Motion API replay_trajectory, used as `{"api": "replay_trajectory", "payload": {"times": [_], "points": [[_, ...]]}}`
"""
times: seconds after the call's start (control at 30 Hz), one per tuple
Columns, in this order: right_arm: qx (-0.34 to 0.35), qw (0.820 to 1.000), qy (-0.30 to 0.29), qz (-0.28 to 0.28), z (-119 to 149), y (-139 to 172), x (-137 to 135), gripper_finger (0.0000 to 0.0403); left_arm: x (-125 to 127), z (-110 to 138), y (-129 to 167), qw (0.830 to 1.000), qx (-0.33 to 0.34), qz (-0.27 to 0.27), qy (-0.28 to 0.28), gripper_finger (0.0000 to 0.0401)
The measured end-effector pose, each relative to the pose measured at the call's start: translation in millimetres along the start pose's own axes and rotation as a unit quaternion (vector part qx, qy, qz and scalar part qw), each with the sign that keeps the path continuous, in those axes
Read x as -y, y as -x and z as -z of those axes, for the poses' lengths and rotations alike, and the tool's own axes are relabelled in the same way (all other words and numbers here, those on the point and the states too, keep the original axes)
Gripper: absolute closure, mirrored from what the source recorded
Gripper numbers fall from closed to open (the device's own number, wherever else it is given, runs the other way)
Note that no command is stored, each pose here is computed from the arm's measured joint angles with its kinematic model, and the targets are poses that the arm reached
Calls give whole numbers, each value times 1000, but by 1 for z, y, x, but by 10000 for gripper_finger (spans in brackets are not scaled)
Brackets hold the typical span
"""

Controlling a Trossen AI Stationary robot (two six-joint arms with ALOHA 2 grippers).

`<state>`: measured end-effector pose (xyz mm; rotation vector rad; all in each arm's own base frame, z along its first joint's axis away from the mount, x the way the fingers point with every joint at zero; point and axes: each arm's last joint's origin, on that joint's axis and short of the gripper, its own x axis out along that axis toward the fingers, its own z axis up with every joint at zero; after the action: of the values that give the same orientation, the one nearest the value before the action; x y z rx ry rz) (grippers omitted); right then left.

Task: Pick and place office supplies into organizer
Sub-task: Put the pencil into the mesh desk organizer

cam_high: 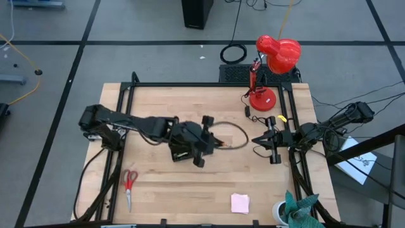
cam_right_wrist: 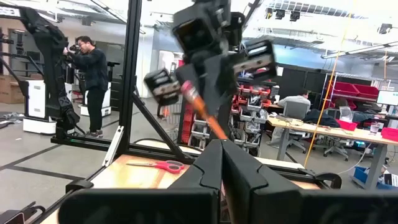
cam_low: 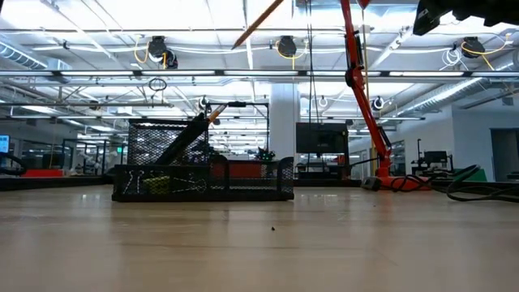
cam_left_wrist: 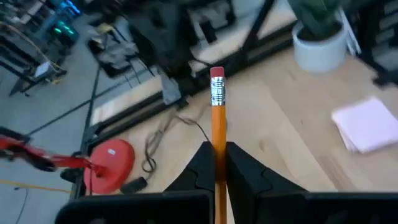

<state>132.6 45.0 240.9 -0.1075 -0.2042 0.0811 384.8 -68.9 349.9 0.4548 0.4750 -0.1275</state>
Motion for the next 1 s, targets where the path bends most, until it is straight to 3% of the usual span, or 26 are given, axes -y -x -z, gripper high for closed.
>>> {"api": "replay_trajectory", "payload": {"times": [0.17,0.33,0.57,0.77,1.0], "points": [[0,1000,0,0,0,0,0,403,-20,16,23,997,4,-26,67,394],[-2,1000,0,-1,0,0,0,403,-21,66,34,986,9,-52,157,381],[-1,1000,1,-1,0,0,0,403,6,125,46,966,139,-76,205,392],[0,1000,1,0,0,0,0,403,24,165,45,963,125,-97,217,384],[-2,1000,2,2,0,0,0,403,30,181,44,965,106,-108,216,383]]}}
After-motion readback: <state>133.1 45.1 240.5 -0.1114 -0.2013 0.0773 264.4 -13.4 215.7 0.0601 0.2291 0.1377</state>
